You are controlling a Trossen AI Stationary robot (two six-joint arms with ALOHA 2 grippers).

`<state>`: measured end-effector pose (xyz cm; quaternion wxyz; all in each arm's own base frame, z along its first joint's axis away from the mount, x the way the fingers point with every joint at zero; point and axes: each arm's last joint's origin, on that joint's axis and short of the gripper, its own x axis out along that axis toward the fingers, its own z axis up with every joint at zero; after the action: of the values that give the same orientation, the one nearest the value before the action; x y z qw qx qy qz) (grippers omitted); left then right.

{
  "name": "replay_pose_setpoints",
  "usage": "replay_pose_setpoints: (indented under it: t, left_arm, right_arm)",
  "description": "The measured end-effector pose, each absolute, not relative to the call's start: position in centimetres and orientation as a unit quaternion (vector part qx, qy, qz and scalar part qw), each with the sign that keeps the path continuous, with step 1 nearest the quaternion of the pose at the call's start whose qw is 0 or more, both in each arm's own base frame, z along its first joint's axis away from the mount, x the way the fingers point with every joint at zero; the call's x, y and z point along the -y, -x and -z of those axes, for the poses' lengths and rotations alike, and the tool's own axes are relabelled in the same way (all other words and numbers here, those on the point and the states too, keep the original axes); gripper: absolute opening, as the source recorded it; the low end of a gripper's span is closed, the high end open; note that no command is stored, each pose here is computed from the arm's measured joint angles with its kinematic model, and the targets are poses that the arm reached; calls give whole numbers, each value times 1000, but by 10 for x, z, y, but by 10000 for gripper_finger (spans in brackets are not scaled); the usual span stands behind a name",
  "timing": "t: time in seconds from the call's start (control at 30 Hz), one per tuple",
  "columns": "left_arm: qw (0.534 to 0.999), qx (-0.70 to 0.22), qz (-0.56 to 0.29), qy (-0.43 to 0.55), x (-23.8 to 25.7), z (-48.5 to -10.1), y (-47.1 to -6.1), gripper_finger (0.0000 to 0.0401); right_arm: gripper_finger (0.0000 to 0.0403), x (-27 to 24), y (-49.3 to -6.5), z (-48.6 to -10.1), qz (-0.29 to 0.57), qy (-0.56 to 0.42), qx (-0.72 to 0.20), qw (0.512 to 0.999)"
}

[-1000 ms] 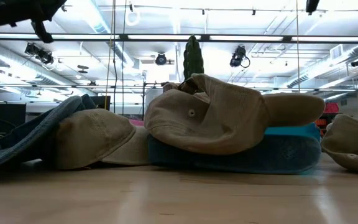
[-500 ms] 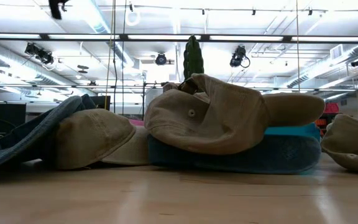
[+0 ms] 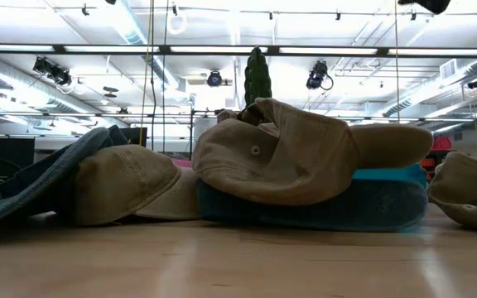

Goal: Pick & Place hat
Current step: Put the right brown cap into the red bin

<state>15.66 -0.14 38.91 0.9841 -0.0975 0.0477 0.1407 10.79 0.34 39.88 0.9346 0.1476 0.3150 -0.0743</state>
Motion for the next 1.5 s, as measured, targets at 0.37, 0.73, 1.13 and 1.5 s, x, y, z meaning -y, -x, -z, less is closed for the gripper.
replay_pose_setpoints:
  t: [0.37,0.73,1.13,1.5]
  left_arm:
    - [985,-117,-102,82,18,-370,-193,212]
    - [983,-133,-91,88,24,-365,-198,211]
    - [981,-149,-92,84,24,-362,-197,211]
    - [981,-151,-93,83,24,-362,-196,211]
  right_arm:
    - [267,-14,-144,-344,-113,-31,-467,877]
    - [266,-17,-182,-275,-217,96,-571,786]
    - [266,-17,-197,-217,-267,164,-553,772]
    - [250,-18,-205,-177,-303,185,-595,721]
